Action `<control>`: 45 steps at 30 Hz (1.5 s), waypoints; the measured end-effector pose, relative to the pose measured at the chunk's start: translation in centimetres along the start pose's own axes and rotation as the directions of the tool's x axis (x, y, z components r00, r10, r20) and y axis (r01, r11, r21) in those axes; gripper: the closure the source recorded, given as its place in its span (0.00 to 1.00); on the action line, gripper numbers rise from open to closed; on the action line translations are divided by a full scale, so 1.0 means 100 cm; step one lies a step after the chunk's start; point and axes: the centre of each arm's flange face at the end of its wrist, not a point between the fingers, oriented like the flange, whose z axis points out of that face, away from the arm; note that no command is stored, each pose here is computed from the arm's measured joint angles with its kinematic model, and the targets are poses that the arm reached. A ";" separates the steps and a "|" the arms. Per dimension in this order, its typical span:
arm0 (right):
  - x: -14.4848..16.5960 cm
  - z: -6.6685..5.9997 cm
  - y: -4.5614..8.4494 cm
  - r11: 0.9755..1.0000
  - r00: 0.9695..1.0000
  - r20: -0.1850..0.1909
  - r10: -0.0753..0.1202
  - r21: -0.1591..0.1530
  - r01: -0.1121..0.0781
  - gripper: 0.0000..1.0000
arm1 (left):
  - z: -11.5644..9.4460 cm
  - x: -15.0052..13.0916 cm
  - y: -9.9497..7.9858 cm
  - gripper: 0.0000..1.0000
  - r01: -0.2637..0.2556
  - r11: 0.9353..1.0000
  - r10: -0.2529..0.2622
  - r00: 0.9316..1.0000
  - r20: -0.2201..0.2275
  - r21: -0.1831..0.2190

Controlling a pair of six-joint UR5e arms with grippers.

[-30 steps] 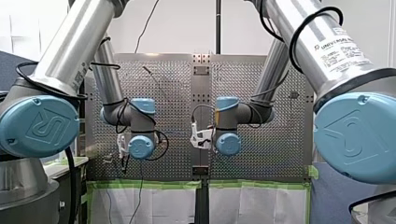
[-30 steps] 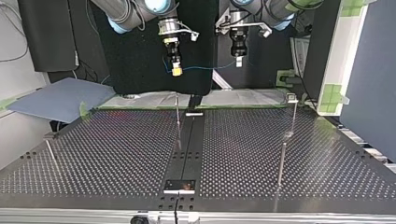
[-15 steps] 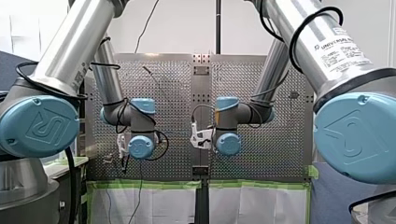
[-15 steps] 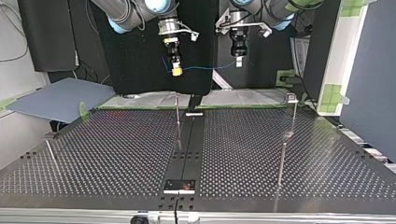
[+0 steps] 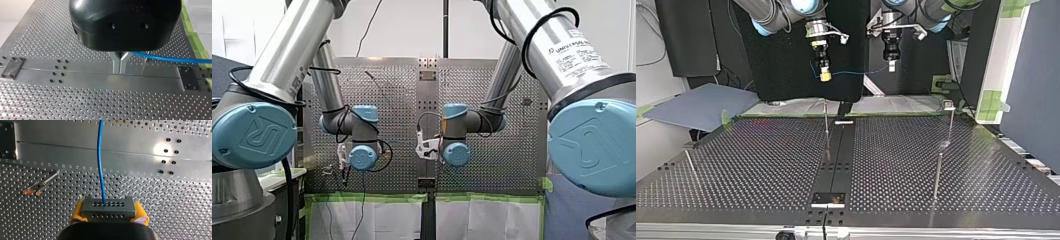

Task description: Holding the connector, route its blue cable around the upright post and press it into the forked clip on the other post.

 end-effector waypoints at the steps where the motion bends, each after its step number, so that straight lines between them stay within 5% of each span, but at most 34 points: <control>1: 0.000 0.000 0.000 1.000 1.000 0.000 0.000 0.000 0.000 1.00 | 0.000 0.000 0.000 1.00 0.000 1.000 0.000 1.000 0.000 0.000; 39: 0.000 0.000 0.000 1.000 1.000 0.000 0.000 0.000 0.000 1.00 | -0.001 0.002 0.002 1.00 -0.006 1.000 0.006 1.000 -0.006 0.000; 45: -0.013 -0.008 -0.008 1.000 1.000 0.027 -0.005 0.021 0.005 1.00 | -0.010 0.009 0.009 1.00 -0.026 1.000 0.026 0.999 -0.032 0.007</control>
